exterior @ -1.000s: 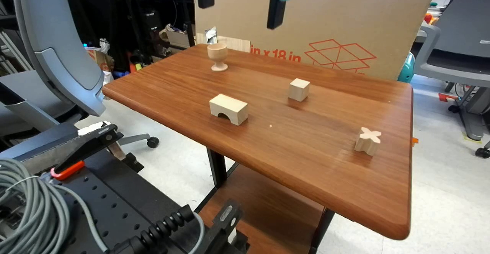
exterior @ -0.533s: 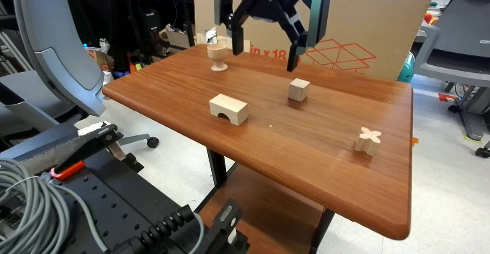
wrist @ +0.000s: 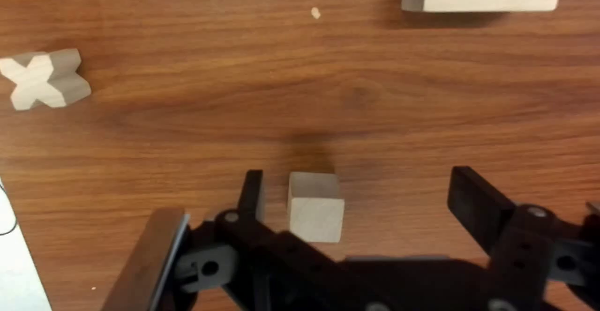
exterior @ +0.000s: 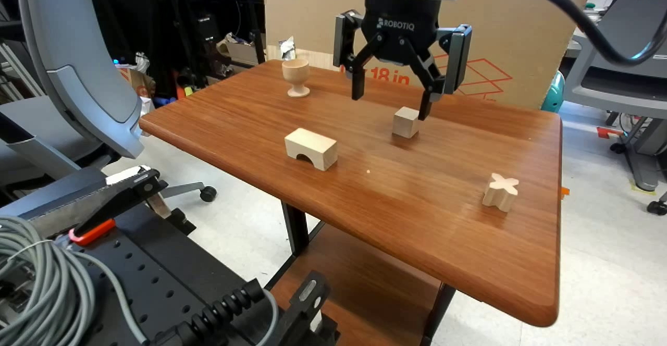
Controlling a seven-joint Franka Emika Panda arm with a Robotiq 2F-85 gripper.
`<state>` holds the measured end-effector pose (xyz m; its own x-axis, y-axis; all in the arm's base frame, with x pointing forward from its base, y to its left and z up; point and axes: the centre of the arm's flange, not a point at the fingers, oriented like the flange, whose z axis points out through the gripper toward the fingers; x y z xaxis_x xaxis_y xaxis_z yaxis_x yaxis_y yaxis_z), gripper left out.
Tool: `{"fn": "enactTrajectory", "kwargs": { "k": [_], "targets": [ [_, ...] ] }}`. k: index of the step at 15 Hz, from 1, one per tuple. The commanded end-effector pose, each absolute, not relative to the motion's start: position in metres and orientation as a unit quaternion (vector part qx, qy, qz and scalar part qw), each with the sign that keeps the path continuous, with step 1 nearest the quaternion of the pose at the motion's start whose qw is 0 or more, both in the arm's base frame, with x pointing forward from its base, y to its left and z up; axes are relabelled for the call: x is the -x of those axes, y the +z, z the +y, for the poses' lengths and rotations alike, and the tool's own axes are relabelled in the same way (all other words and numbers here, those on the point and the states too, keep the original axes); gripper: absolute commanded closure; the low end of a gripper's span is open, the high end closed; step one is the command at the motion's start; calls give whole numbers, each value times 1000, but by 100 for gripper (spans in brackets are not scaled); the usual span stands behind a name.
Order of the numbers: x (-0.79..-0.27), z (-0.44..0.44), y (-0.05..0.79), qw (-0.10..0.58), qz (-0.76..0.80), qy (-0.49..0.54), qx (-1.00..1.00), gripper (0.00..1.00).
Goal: Put the block on top of the other block
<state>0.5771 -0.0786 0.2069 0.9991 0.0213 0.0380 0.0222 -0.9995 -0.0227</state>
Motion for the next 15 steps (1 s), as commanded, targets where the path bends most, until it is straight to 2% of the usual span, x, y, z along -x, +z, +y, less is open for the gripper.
{"fn": "enactTrajectory", "kwargs": {
  "k": [1, 6, 7, 8, 11, 15],
  "targets": [
    [-602, -81, 196, -8, 0, -23, 1000, 0],
    [-614, -84, 187, -27, 17, -21, 999, 0],
    [-616, -85, 185, -27, 20, -21, 999, 25],
    [-617, -85, 183, -26, 23, -22, 999, 26],
    [-620, -84, 182, -25, 28, -23, 999, 51],
    [-613, -84, 191, -22, 28, -27, 999, 80]
  ]
}}
